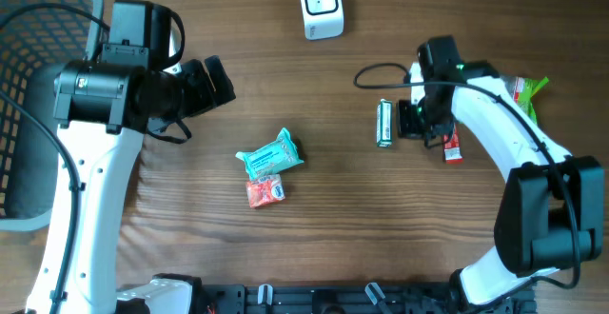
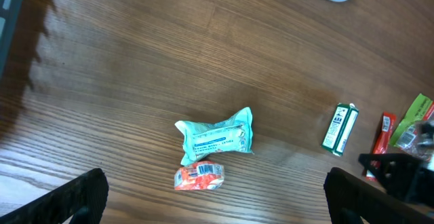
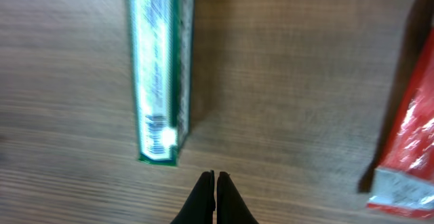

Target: Scan the item barcode

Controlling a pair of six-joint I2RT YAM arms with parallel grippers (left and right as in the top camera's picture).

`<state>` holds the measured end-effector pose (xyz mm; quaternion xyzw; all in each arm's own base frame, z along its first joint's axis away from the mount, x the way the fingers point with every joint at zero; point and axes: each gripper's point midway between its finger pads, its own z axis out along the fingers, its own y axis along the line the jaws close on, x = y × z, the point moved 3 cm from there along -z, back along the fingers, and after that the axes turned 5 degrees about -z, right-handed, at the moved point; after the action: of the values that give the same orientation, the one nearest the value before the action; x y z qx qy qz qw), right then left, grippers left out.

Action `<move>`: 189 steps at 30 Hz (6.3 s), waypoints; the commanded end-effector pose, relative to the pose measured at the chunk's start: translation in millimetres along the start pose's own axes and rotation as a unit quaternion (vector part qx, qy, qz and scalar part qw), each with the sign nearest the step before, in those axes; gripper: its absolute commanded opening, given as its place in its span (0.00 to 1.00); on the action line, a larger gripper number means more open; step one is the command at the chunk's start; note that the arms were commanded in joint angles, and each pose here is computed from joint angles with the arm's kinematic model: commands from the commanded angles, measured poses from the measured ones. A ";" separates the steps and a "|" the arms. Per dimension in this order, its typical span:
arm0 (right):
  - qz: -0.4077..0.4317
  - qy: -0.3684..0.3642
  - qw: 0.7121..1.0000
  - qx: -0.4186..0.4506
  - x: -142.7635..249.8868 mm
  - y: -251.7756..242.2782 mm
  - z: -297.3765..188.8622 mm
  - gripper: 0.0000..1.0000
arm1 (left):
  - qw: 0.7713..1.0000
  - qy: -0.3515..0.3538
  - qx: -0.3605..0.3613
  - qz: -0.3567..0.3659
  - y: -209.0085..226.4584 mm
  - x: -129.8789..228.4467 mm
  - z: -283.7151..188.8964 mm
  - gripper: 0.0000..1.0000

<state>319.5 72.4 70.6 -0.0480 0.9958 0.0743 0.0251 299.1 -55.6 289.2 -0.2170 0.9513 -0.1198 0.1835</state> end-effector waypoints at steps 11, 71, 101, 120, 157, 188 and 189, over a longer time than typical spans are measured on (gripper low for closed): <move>-0.032 -0.051 0.988 -0.146 4.2 72.7 39.1 0.08 | 1.000 -0.006 -0.004 -0.003 2.0 -2.8 -1.5 1.00; -0.013 0.047 0.991 -0.122 8.2 34.5 33.6 0.24 | 1.000 -0.006 -0.004 -0.003 2.0 -2.8 -1.5 1.00; -0.181 -0.043 0.982 -0.022 14.8 55.4 10.5 0.52 | 1.000 -0.006 -0.004 -0.003 2.0 -2.8 -1.5 1.00; -0.207 -0.053 0.976 -0.031 19.9 65.5 23.6 0.49 | 1.000 -0.006 -0.004 -0.003 2.0 -2.8 -1.5 1.00; -0.220 -0.059 0.974 -0.020 24.3 64.0 35.6 0.48 | 1.000 -0.006 -0.004 -0.003 2.0 -2.8 -1.5 1.00; -0.205 -0.072 0.976 0.000 30.5 53.4 53.6 0.37 | 1.000 -0.006 -0.004 -0.003 2.0 -2.8 -1.5 1.00; -0.205 -0.071 0.976 -0.005 31.0 54.6 53.6 0.34 | 1.000 -0.006 -0.004 -0.003 2.0 -2.8 -1.5 1.00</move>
<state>289.2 132.1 28.2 -0.2526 0.9572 0.0755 0.1190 299.0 -55.6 289.1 -0.2170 0.9513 -0.1197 0.1833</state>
